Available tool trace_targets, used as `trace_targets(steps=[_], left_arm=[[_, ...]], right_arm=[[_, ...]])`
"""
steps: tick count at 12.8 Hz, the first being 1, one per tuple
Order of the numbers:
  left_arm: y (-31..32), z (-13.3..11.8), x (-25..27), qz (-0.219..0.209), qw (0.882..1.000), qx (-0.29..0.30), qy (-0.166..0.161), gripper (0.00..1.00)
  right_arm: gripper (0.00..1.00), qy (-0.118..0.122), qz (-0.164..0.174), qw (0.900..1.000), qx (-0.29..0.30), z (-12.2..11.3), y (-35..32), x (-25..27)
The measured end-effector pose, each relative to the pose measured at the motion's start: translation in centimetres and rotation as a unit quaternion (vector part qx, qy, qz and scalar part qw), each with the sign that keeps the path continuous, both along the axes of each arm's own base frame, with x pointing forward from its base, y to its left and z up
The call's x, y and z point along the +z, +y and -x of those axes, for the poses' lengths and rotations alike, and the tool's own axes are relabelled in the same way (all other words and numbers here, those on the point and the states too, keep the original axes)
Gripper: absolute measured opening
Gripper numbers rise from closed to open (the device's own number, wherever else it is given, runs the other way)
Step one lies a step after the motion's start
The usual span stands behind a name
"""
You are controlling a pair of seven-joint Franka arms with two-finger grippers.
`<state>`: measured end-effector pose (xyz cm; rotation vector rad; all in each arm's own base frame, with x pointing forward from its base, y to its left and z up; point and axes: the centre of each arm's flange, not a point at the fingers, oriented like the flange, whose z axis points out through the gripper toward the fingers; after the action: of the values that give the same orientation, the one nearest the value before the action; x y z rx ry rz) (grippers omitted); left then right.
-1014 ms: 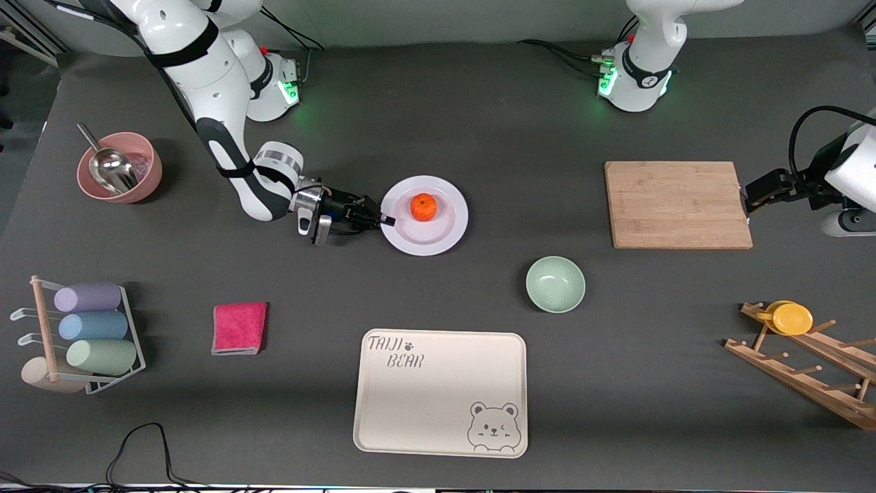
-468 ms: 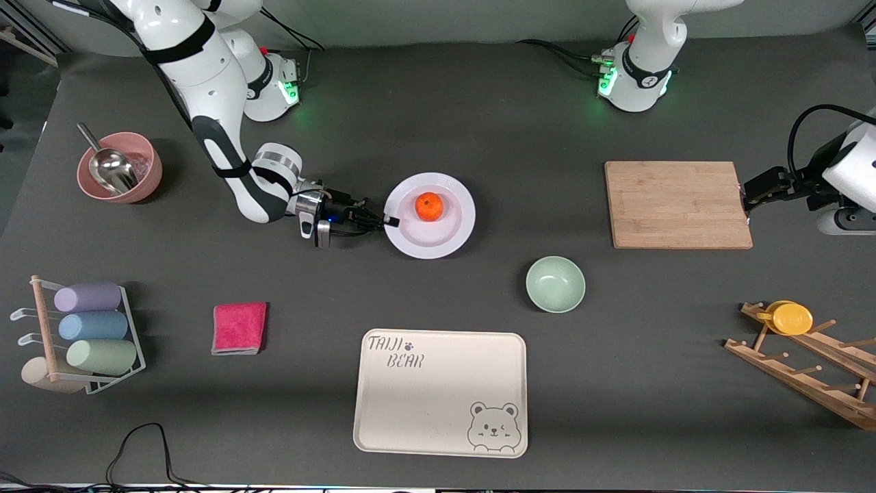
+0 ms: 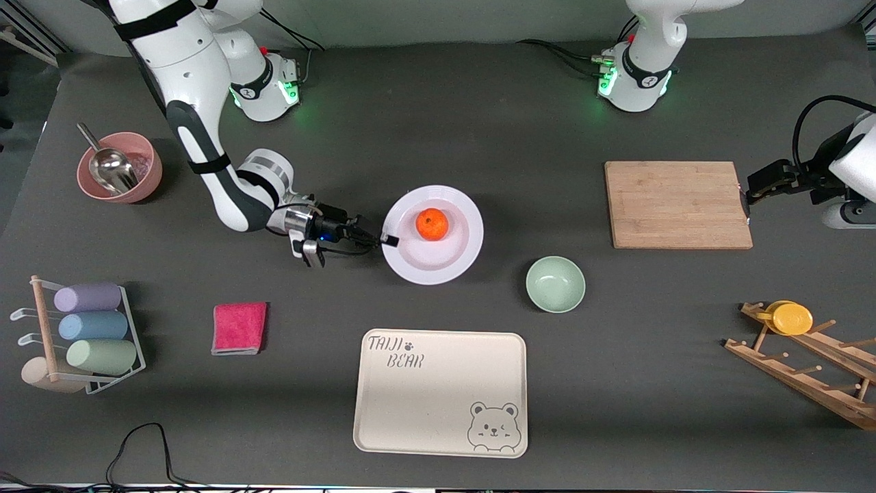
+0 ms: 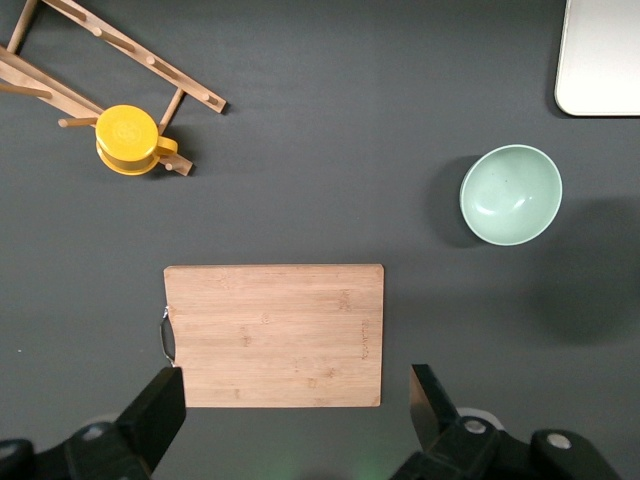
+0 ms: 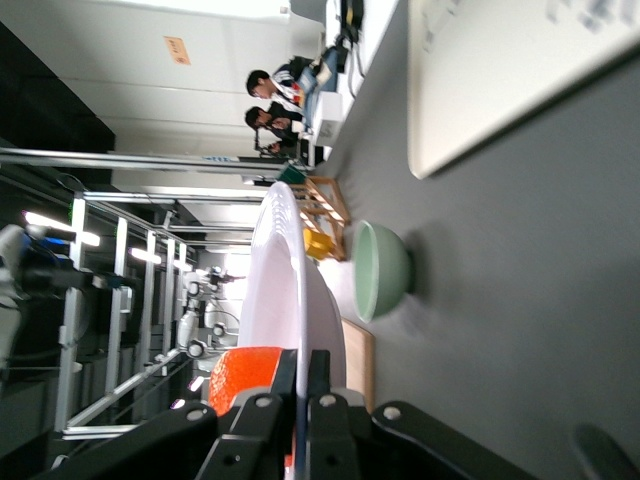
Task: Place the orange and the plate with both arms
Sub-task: 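Slide the plate with the right gripper onto the bear tray, then center the plate on the tray and open the right gripper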
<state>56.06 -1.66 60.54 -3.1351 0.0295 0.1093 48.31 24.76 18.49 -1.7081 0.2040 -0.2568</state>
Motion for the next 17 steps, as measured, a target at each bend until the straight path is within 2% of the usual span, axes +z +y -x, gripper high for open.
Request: trace_targets(steps=[5, 9, 12, 14, 17], left_arm=[[0.0, 0.0, 0.0, 0.000, 1.000, 0.000, 0.000, 1.00], [-0.1, 0.0, 0.0, 0.001, 1.000, -0.001, 0.001, 1.00], [-0.1, 0.0, 0.0, 0.001, 1.000, -0.001, 0.001, 1.00], [-0.1, 0.0, -0.1, 0.001, 1.000, -0.001, 0.002, 1.00], [-0.1, 0.1, -0.1, 0.001, 1.000, -0.001, 0.003, 1.00]], right_arm=[[0.07, 0.001, 0.001, 1.000, -0.016, -9.9, -1.1, 1.3], [0.07, 0.016, 0.031, 0.999, -0.011, -17.9, -2.5, 0.5], [0.07, 0.025, 0.046, 0.998, -0.021, -22.2, -2.9, 0.0], [0.07, 0.024, 0.069, 0.997, -0.036, -24.7, -3.1, -0.4], [0.07, 0.034, 0.086, 0.994, -0.066, -26.9, -3.1, -2.4]])
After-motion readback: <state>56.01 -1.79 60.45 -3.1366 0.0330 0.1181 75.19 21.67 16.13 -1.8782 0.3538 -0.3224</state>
